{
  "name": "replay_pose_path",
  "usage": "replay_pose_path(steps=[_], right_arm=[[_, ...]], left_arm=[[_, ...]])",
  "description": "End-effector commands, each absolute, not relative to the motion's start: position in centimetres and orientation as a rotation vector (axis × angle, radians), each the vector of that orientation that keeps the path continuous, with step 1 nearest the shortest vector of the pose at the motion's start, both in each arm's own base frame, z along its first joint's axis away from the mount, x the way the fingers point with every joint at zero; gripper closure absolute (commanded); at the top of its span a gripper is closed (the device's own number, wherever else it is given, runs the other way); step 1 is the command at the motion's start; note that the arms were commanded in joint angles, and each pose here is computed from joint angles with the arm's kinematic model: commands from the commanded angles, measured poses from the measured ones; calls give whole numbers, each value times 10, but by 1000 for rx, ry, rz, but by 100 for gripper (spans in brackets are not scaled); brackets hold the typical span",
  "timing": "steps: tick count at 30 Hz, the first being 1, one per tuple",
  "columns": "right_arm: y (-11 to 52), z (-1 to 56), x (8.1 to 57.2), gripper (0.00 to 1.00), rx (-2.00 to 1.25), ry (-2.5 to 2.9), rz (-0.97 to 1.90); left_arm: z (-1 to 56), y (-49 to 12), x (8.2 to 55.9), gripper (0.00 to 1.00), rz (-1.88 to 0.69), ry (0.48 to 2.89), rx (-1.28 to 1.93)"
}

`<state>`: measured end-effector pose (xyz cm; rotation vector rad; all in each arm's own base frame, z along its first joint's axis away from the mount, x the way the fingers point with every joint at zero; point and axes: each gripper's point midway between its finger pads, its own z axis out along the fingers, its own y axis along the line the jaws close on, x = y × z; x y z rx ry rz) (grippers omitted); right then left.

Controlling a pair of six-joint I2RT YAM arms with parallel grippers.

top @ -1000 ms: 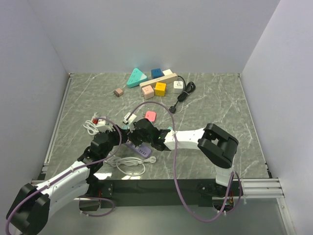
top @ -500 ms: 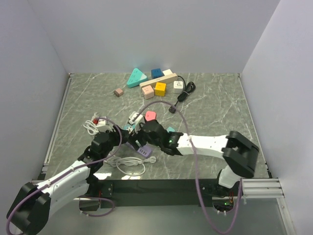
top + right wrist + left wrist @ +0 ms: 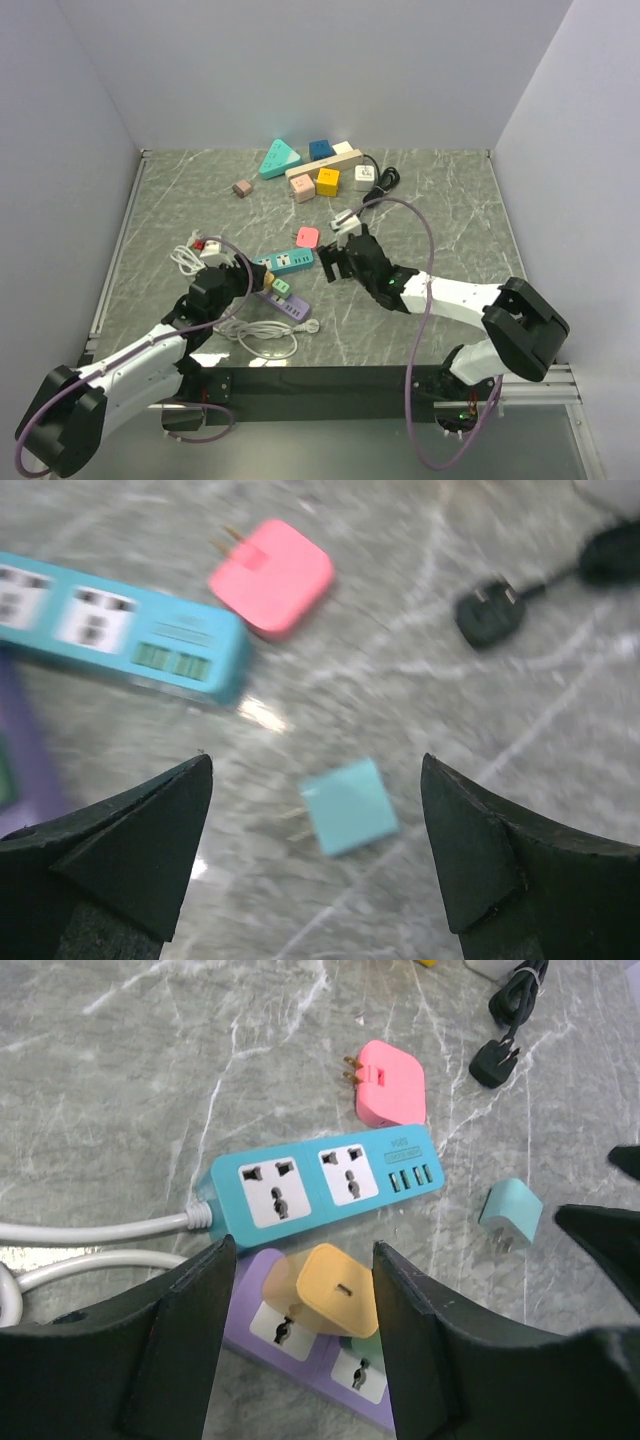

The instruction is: Insert the plug

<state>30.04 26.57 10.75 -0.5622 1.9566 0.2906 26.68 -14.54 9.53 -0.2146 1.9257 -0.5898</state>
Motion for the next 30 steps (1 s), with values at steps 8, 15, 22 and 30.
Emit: replay_pose_path(steps=[8, 15, 22, 30], right_arm=[[233, 59, 318, 8, -383, 2076, 222], [227, 49, 316, 7, -363, 2097, 291], [229, 31, 303, 9, -400, 2125, 346], [233, 37, 301, 24, -423, 2082, 380]], left_arm=[[152, -168, 290, 37, -674, 1804, -151], [159, -169, 291, 37, -666, 1801, -122], [163, -173, 294, 38, -673, 1801, -107], [168, -194, 293, 38, -758, 1789, -13]])
